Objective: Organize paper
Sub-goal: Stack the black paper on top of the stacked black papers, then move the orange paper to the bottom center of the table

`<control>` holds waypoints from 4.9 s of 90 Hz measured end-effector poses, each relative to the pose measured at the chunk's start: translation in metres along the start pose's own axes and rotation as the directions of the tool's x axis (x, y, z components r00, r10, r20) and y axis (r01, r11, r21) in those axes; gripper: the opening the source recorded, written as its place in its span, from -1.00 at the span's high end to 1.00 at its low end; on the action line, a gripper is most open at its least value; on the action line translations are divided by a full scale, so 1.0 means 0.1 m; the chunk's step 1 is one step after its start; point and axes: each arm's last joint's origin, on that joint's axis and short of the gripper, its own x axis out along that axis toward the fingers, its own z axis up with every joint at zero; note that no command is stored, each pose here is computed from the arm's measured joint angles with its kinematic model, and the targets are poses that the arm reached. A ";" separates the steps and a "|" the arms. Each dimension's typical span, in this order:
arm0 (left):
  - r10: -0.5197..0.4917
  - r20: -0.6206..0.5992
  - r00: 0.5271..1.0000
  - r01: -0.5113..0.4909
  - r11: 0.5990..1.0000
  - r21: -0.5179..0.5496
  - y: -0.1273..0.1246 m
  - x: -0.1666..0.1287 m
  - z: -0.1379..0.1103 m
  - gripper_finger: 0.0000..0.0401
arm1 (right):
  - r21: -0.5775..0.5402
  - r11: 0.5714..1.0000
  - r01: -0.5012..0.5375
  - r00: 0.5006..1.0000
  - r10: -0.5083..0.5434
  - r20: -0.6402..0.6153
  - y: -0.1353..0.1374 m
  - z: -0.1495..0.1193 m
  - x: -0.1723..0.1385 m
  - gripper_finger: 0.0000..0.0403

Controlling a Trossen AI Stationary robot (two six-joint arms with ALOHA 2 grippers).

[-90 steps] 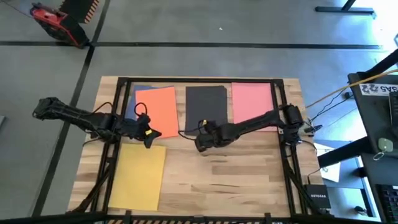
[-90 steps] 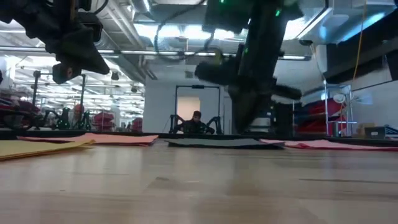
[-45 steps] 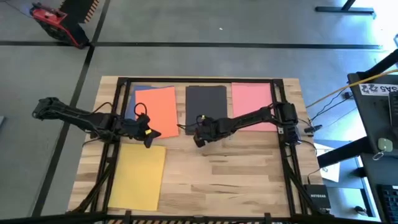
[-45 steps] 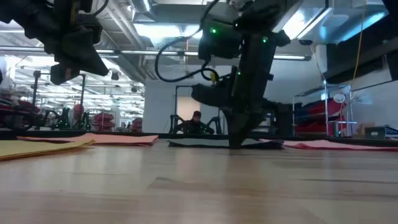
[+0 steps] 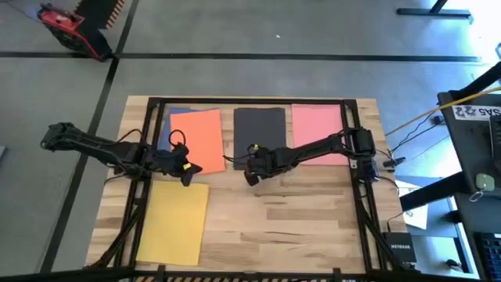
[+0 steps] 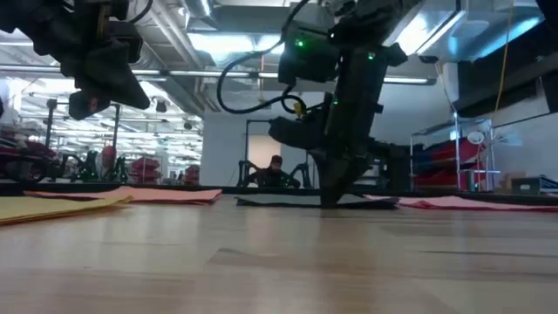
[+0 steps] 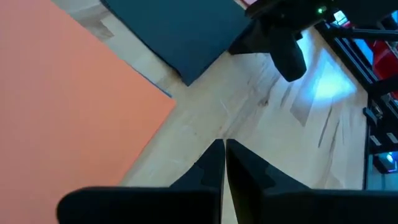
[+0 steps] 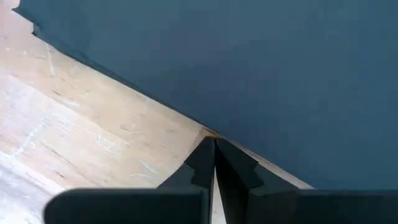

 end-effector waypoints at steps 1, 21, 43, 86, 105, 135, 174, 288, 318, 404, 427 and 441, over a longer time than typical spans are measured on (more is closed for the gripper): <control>0.000 0.000 1.000 0.000 1.000 0.000 0.00 0.00 0.00 1.00 | -0.001 1.000 -0.001 1.000 0.001 0.000 0.00 0.00 -0.01 1.00; 0.001 -0.001 1.000 -0.001 1.000 0.000 0.00 0.00 0.00 1.00 | -0.024 0.995 -0.097 0.994 0.098 0.045 0.12 0.06 -0.25 1.00; 0.003 -0.002 1.000 -0.003 1.000 0.001 0.00 0.00 0.00 1.00 | -0.113 0.942 -0.316 0.945 0.323 0.049 0.38 0.07 -0.16 1.00; 0.020 -0.015 1.000 -0.020 0.999 -0.032 0.02 0.00 -0.02 1.00 | -0.161 0.944 -0.287 0.946 0.305 0.105 0.37 0.19 0.31 1.00; 0.020 -0.015 1.000 -0.021 0.999 -0.033 0.02 0.00 -0.02 1.00 | -0.129 0.955 -0.267 0.948 0.285 0.140 0.30 0.33 0.34 1.00; 0.020 -0.015 1.000 -0.020 0.999 -0.038 0.02 0.00 -0.02 1.00 | -0.106 0.970 -0.219 0.951 0.236 0.199 0.25 0.40 0.36 1.00; 0.020 -0.015 1.000 -0.020 0.999 -0.041 0.02 0.00 -0.01 1.00 | -0.141 0.958 -0.251 0.941 0.276 0.196 0.29 0.38 0.36 1.00; 0.019 -0.015 1.000 -0.020 0.999 -0.036 0.02 0.00 -0.02 1.00 | -0.227 0.883 -0.411 0.907 0.422 -0.001 0.38 0.27 0.30 1.00; 0.023 -0.017 1.000 -0.023 0.999 -0.024 0.02 0.00 -0.02 1.00 | -0.629 0.692 -0.354 0.859 0.506 0.073 0.69 0.23 0.05 0.97; 0.095 -0.069 0.993 -0.095 0.995 -0.001 0.09 -0.01 -0.07 1.00 | -0.931 0.343 0.127 0.837 0.466 0.286 0.78 0.33 0.39 0.27; 0.097 -0.071 0.993 -0.097 0.995 0.000 0.10 -0.01 -0.07 1.00 | -0.937 0.327 0.118 0.841 0.469 0.269 0.78 0.33 0.46 0.27; 0.099 -0.072 0.992 -0.099 0.995 0.001 0.10 -0.01 -0.07 1.00 | -0.930 0.360 0.077 0.845 0.471 0.252 0.73 0.41 0.48 0.40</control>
